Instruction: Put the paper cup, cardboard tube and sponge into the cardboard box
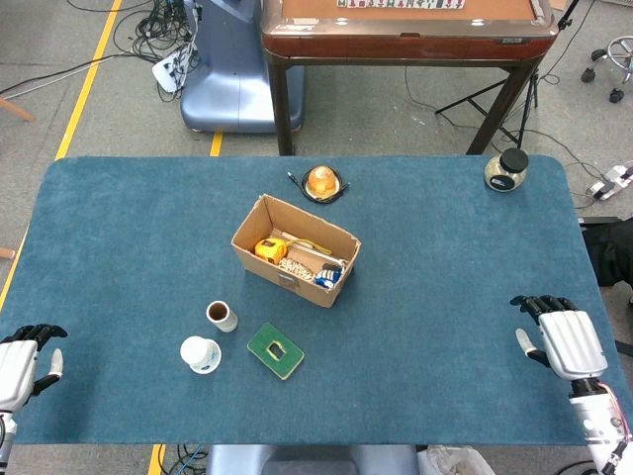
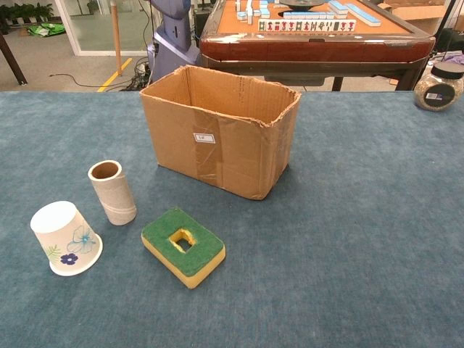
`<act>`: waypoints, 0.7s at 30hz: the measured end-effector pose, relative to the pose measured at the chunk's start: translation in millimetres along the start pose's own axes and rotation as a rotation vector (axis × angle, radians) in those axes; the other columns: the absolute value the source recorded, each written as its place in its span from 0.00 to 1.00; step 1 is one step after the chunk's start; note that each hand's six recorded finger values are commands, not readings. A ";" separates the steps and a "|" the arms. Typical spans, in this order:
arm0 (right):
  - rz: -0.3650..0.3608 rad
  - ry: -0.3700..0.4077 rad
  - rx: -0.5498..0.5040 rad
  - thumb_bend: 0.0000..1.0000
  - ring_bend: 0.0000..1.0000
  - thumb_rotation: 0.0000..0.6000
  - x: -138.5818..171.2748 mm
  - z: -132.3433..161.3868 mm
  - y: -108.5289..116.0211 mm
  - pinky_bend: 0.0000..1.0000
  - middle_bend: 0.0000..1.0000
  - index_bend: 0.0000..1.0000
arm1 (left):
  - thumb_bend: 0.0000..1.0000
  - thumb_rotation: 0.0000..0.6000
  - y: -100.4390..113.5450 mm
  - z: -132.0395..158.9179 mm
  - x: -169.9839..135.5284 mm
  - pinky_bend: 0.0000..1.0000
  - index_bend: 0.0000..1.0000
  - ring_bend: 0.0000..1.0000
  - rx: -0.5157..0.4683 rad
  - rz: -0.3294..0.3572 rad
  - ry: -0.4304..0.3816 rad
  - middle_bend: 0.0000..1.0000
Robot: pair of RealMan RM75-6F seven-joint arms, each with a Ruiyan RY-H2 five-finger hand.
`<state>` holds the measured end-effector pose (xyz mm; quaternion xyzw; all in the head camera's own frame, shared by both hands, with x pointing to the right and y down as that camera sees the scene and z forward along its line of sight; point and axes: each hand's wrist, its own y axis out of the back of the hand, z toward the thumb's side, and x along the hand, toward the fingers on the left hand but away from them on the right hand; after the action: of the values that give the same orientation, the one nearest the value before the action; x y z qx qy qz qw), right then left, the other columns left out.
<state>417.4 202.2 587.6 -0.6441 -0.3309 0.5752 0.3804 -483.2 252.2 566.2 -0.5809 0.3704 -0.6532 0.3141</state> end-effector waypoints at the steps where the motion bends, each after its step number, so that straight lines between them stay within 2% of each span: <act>1: 0.003 0.005 0.002 0.39 0.33 1.00 -1.5 1.3 -0.5 0.37 0.41 0.34 | 0.54 1.00 0.3 -0.6 -0.7 0.42 0.39 0.29 0.001 0.001 0.003 0.37; 10: 0.024 0.018 0.006 0.39 0.33 1.00 -7.4 5.6 -3.9 0.37 0.41 0.34 | 0.52 1.00 1.2 -3.0 -4.4 0.42 0.39 0.29 -0.001 0.000 0.021 0.37; 11: 0.025 0.020 0.006 0.39 0.33 1.00 -8.0 6.0 -3.8 0.37 0.41 0.34 | 0.50 1.00 1.7 -2.6 -4.8 0.42 0.39 0.29 -0.011 0.001 0.020 0.37; 13: 0.024 0.024 0.006 0.39 0.33 1.00 -9.4 6.9 -3.3 0.37 0.41 0.34 | 0.38 1.00 2.4 -1.7 -5.9 0.43 0.39 0.29 -0.033 0.000 0.017 0.37; 17: 0.031 0.032 0.013 0.39 0.33 1.00 -10.0 8.7 -3.8 0.37 0.41 0.34 | 0.21 1.00 4.2 4.7 -10.1 0.43 0.38 0.29 -0.089 -0.011 -0.011 0.37; 21: 0.020 0.037 0.015 0.39 0.33 1.00 -8.9 9.3 -0.1 0.37 0.41 0.34 | 0.15 1.00 2.5 15.4 -13.7 0.44 0.34 0.29 -0.120 -0.043 -0.056 0.37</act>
<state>407.1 195.6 591.5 -0.6550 -0.3130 0.5694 0.3857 -466.2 260.6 557.6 -0.6245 0.3875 -0.6199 0.2748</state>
